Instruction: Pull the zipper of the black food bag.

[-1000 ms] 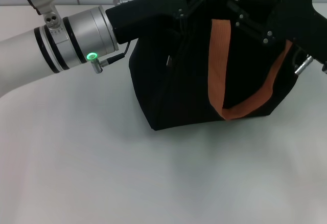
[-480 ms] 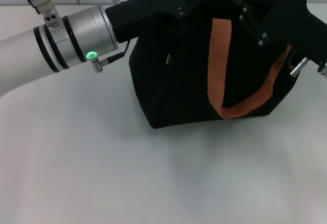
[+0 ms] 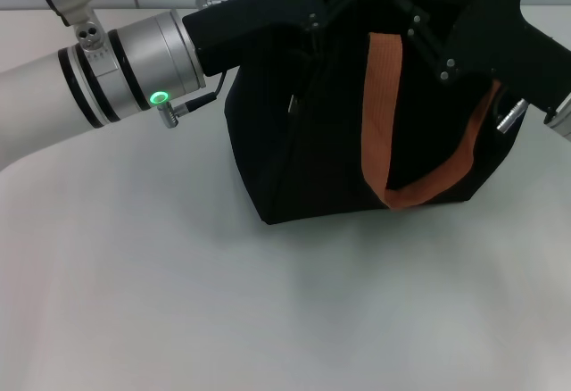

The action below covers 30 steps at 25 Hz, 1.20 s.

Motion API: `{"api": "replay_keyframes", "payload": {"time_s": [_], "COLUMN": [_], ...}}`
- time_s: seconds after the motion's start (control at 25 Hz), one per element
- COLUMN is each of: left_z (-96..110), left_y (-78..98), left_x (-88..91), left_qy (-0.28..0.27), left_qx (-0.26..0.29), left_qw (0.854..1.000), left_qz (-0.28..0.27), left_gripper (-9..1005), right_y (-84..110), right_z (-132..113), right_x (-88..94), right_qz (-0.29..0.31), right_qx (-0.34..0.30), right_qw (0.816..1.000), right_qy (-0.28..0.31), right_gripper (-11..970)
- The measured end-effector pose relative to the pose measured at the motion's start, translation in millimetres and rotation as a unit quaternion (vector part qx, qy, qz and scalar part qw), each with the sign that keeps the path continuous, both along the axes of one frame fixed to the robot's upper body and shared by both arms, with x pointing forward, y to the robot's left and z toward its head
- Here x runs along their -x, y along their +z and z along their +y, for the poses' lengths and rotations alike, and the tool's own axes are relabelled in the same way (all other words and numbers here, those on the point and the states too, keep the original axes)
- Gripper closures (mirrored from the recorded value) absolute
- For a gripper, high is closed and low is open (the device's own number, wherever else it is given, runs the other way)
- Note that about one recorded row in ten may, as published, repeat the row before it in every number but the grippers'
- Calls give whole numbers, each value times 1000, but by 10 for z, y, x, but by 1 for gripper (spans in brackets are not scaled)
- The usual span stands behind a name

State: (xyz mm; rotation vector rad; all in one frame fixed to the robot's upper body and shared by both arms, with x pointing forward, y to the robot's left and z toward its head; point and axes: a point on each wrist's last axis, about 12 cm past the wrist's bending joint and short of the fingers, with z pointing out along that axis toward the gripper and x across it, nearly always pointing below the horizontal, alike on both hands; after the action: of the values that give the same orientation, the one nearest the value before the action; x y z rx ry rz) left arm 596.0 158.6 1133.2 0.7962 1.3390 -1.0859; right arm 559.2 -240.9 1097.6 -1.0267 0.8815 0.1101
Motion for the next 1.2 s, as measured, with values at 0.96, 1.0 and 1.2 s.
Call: {"api": "replay_keyframes", "payload": {"time_s": [0.96, 1.0, 1.2], "left_z": [1, 1, 1], "left_y": [3, 3, 3], "left_x": [-1, -1, -1], "left_qy": [1, 1, 1], "left_qx": [1, 1, 1], "left_qw": [1000, 1000, 1000], "left_qz": [0, 0, 0], "left_gripper": [938, 938, 938], "right_y": [6, 6, 7], "right_z": [28, 28, 29], "right_x": [7, 7, 3], "right_qz": [2, 2, 1], "right_qx": [2, 2, 4], "right_qw": [1000, 1000, 1000], "right_qy": [14, 14, 14], "right_gripper": [667, 668, 821]}}
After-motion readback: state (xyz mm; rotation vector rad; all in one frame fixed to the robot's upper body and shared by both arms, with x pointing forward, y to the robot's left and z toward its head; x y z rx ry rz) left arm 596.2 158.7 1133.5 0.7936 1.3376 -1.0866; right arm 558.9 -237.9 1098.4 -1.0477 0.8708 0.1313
